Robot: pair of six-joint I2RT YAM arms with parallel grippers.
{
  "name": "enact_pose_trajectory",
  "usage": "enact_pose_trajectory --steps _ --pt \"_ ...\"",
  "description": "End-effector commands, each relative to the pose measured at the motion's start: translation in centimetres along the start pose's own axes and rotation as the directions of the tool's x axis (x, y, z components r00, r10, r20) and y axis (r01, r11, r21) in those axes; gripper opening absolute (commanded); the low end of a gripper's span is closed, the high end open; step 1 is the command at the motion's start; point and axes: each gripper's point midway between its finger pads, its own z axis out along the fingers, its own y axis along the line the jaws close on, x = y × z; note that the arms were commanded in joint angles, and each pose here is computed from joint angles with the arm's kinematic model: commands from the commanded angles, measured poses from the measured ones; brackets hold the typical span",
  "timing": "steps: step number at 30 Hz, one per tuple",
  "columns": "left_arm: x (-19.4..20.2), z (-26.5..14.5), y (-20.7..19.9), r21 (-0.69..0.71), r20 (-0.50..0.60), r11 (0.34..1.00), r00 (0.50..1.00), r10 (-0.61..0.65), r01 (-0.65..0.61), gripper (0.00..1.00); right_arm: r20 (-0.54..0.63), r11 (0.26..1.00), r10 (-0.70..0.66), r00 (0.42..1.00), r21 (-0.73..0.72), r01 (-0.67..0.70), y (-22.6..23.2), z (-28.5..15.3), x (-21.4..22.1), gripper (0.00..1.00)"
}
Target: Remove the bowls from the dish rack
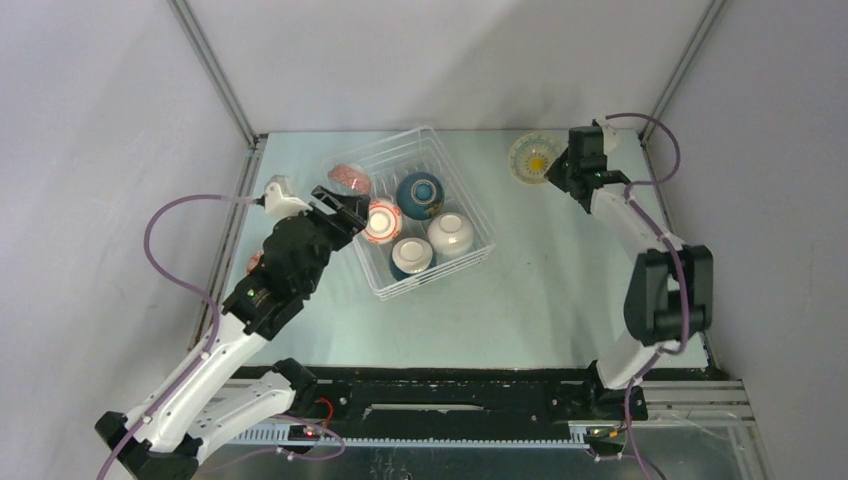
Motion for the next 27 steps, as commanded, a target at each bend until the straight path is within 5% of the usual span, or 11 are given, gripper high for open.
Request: enact_pose_trajectory --steps 1,7,27 --pt "-1.4 -0.4 1.4 -0.008 0.07 0.982 0.979 0.19 -0.19 0.76 -0.177 0.986 0.134 0.975 -0.073 -0.149 2.7 2.2 1.5 0.0" --pt "-0.9 -0.7 2.5 -0.02 0.058 0.973 0.971 0.231 -0.231 0.76 -0.304 0.978 0.148 0.941 -0.097 -0.185 4.4 6.9 2.9 0.0" --pt "2.5 1.7 4.5 -0.064 -0.056 0.934 0.936 0.347 -0.35 0.76 -0.311 0.99 0.112 0.944 -0.05 -0.134 3.0 14.5 4.5 0.01"
